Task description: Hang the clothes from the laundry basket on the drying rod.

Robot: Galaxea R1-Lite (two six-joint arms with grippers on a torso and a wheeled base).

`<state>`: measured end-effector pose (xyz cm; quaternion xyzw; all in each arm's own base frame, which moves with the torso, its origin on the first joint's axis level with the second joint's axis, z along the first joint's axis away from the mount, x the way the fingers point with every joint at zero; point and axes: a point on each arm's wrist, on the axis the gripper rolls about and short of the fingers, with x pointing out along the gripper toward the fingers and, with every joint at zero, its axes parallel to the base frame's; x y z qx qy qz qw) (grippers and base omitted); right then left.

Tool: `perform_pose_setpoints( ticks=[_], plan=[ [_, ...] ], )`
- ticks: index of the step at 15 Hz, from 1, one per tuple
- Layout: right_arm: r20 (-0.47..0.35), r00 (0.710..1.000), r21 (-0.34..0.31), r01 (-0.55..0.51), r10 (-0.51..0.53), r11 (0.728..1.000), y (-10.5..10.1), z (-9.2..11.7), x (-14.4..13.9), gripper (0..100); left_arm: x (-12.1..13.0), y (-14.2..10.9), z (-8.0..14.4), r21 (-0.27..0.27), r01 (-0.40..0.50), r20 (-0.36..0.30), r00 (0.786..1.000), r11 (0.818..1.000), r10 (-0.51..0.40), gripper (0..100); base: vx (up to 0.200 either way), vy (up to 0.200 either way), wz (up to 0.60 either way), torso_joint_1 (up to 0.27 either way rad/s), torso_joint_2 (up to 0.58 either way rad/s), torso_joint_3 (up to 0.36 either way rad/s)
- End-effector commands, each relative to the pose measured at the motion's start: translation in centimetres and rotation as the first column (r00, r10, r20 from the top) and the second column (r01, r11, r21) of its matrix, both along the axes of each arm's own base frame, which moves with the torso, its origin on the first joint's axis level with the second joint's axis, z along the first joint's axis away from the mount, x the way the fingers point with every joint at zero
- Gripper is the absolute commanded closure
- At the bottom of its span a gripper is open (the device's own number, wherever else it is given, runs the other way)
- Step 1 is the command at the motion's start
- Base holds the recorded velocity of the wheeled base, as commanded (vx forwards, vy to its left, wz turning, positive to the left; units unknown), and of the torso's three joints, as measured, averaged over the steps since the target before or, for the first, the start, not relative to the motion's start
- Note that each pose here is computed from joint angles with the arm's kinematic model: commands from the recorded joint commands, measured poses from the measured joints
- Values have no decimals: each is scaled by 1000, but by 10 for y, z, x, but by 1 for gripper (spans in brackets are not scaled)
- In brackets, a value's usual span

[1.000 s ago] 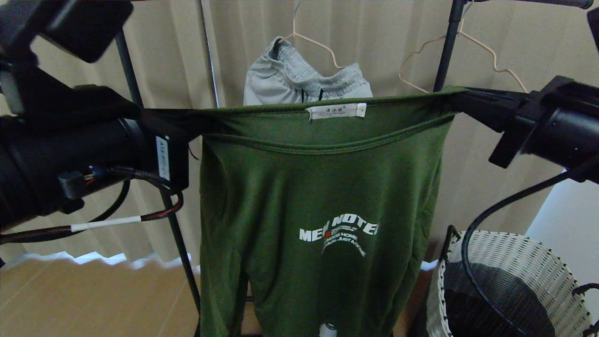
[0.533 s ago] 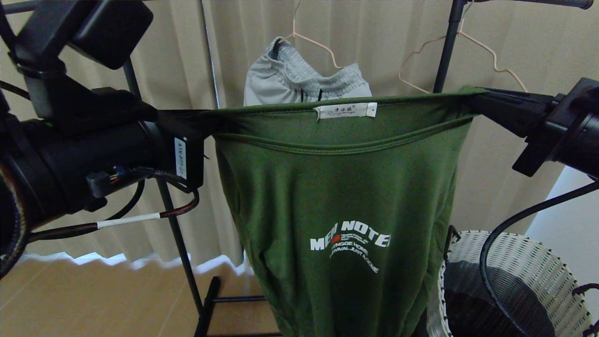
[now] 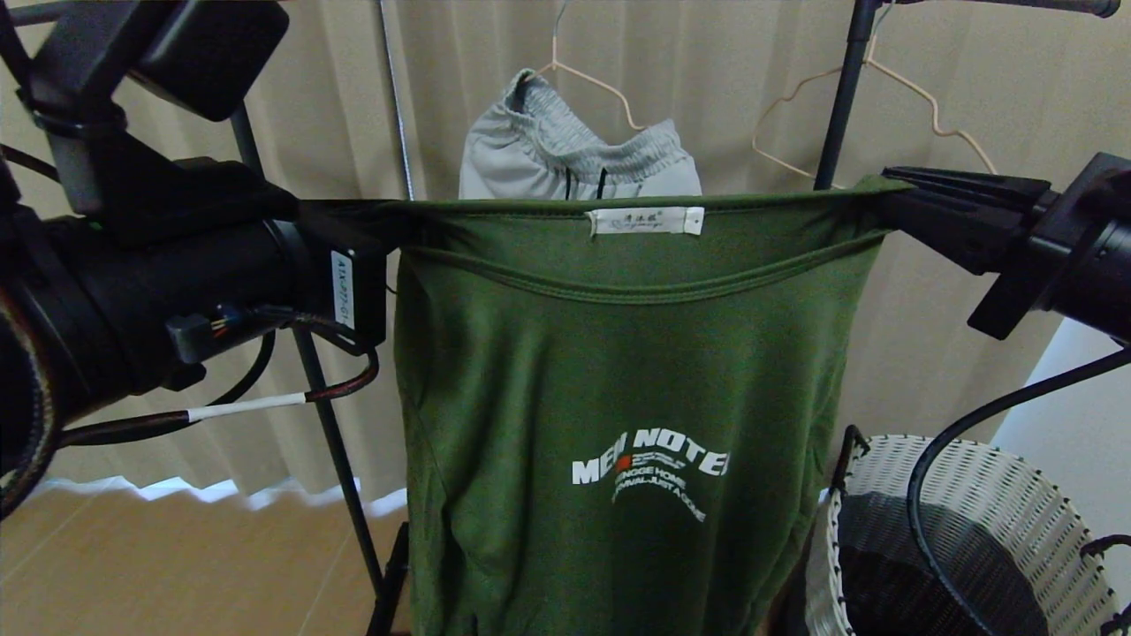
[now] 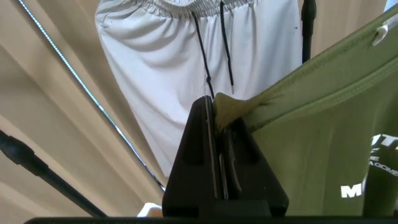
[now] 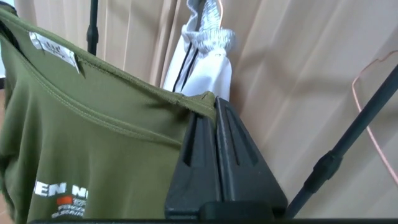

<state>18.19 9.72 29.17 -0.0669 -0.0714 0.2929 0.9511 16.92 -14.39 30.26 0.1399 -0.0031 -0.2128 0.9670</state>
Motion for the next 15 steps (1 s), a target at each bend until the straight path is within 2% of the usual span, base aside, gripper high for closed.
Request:
perform_pose_setpoints(
  ticks=[1, 4, 7, 11, 12, 15],
  plan=[
    [-7, 1000, -1, -7, 7, 1000, -1, -5, -3, 0, 7, 1, -3, 9, -40, -9, 999, 999, 40, 100, 0, 0, 0, 0, 0, 0],
    [-24, 999, -7, -23, 23, 1000, -8, -16, -17, 0, 24, 10, -7, 16, -189, -14, 982, 982, 189, 100, 0, 0, 0, 0, 0, 0],
    [-38, 995, -10, -91, 90, 996, -13, -24, -30, 0, 33, 7, -9, 3, -212, -3, 977, 977, 212, 100, 0, 0, 0, 0, 0, 0],
    [-71, 994, 6, -81, 82, 997, -18, -34, -38, 0, 36, 6, -14, 18, -231, -14, 973, 973, 231, 100, 0, 0, 0, 0, 0, 0],
    [-84, 994, -1, -66, 66, 998, -20, -38, -38, 0, 35, 7, -15, 20, -232, -16, 972, 972, 233, 100, 0, 0, 0, 0, 0, 0],
    [-119, 988, -71, 90, -98, 993, -42, -60, -32, 0, 31, 15, -19, 28, -244, -23, 969, 969, 245, 100, 0, 0, 0, 0, 0, 0]
  ],
)
